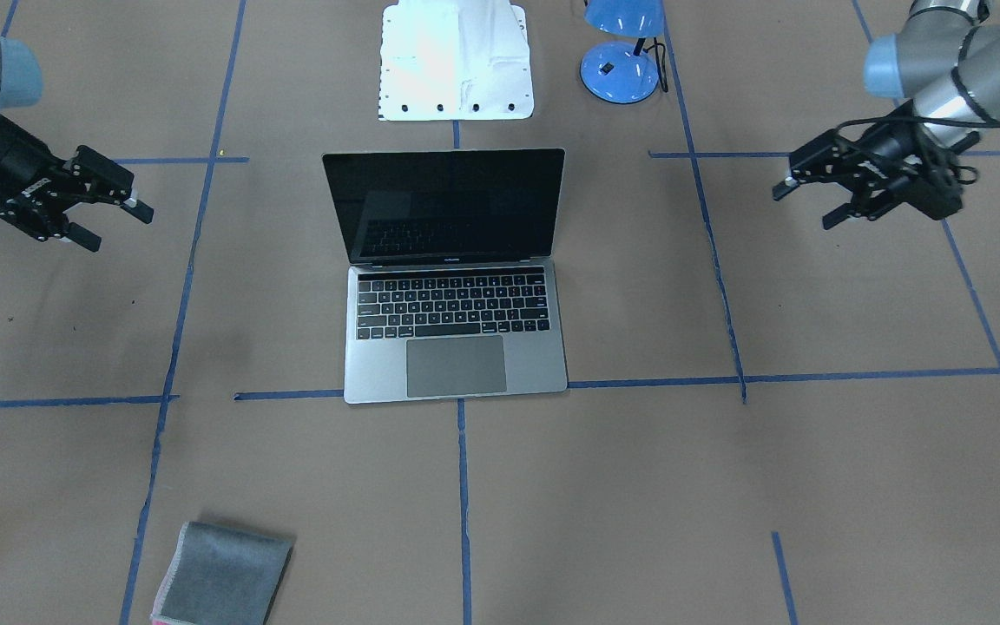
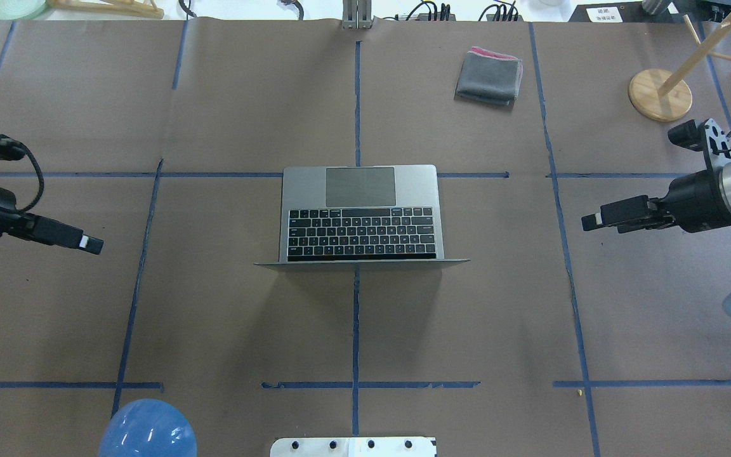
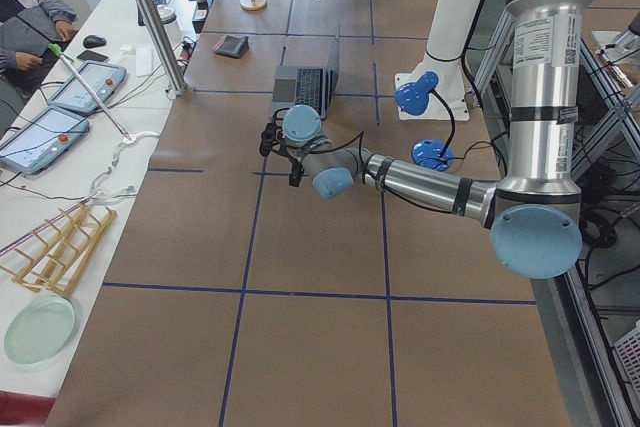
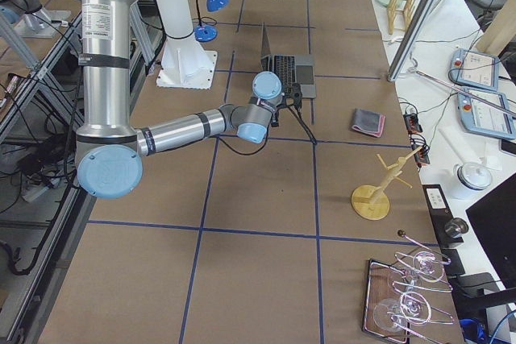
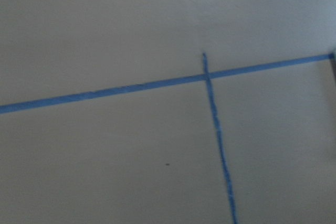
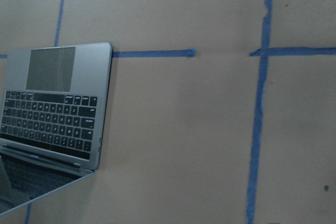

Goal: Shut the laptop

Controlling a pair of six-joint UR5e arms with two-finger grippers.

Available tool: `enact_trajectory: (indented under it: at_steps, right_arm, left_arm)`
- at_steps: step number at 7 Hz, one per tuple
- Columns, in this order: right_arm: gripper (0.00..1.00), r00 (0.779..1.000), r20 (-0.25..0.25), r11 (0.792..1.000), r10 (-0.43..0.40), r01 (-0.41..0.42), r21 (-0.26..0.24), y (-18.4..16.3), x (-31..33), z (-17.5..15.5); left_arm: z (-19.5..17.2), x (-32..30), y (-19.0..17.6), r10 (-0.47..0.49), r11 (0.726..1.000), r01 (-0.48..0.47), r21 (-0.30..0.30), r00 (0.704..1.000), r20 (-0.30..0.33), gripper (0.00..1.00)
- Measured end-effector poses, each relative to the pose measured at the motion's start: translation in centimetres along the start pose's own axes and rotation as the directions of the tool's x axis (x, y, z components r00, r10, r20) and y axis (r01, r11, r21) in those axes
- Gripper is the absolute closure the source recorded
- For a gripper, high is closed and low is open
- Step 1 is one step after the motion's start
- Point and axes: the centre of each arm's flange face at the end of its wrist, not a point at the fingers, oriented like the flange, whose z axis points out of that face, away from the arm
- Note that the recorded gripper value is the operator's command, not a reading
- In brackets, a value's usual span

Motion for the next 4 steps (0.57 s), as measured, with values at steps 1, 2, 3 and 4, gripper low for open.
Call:
enact_trajectory:
  at_steps: [1,2,3,4]
  right_arm:
    - [0.09,0.998,0.062,1.0,0.012,-0.011,-0.022,1.8,-1.0,0.8]
    - [0.13,0.993,0.118,0.998,0.026,-0.019,-0.054,3.8,-1.8,1.4]
    - [0.18,0.987,0.158,0.996,0.036,-0.022,-0.088,5.7,-2.5,1.9]
    - [0.19,0.983,0.178,0.992,0.051,-0.03,-0.12,7.6,-3.1,1.9]
  left_arm:
    - [2.1,2.3,0.5,-0.024,0.999,0.023,-0.034,0.999,-0.041,0.0]
    - [3.9,4.6,1.0,-0.051,0.997,0.046,-0.067,0.996,-0.077,0.0]
    - [5.4,7.2,2.0,-0.077,0.994,0.067,-0.087,0.991,-0.113,0.0]
    - [6.9,9.9,3.1,-0.099,0.992,0.087,-0.089,0.985,-0.143,0.0]
